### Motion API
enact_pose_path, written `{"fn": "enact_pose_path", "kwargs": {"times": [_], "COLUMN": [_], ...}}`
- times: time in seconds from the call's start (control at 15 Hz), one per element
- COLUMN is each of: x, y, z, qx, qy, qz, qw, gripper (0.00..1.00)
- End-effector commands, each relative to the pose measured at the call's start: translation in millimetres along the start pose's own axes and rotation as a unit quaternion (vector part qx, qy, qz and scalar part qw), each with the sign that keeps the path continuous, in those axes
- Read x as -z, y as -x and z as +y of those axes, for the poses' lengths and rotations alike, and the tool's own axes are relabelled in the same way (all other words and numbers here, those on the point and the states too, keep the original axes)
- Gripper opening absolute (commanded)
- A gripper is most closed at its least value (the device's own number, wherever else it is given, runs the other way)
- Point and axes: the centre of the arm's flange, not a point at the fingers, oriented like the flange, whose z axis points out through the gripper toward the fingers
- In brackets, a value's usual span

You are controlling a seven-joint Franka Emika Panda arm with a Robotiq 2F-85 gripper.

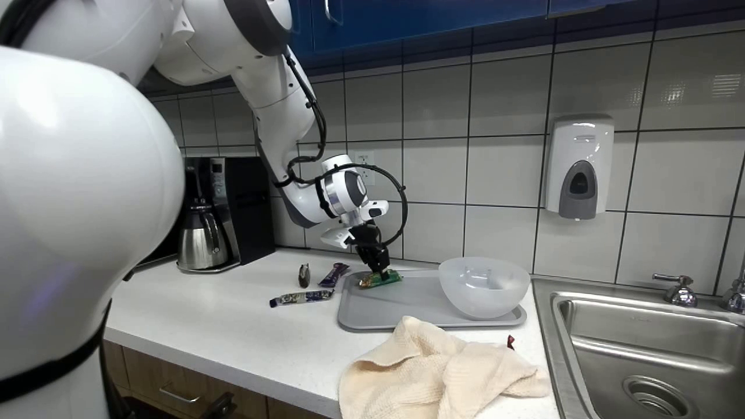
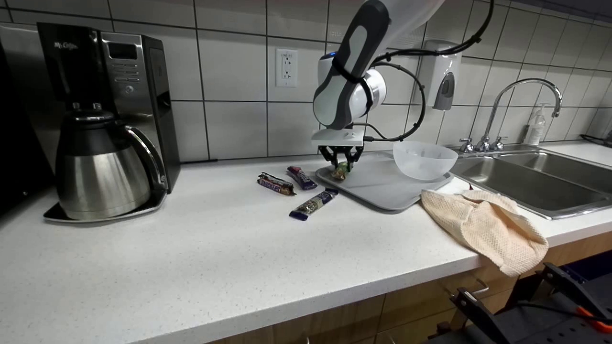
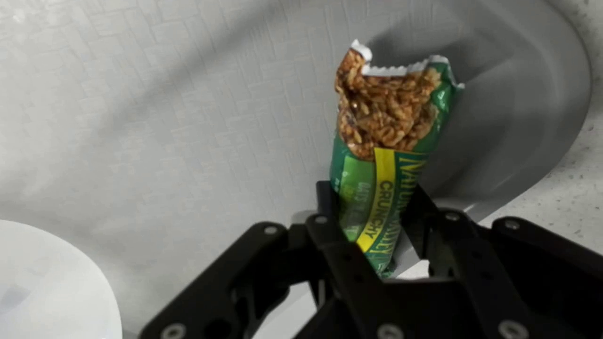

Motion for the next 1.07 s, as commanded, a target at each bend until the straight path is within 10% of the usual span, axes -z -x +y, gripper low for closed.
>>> {"fn": "enact_pose_path", "kwargs": {"times": [0.0, 1.0], "x": [16.8, 64.8], "y": [-5.9, 5.2], "z": [0.3, -2.5], "qx": [-0.013, -0.001], "qy": [-0.005, -0.039], "qz": [0.001, 0.01], "qw": [0.9999, 0.9992], "gripper": [0.14, 0.14]}}
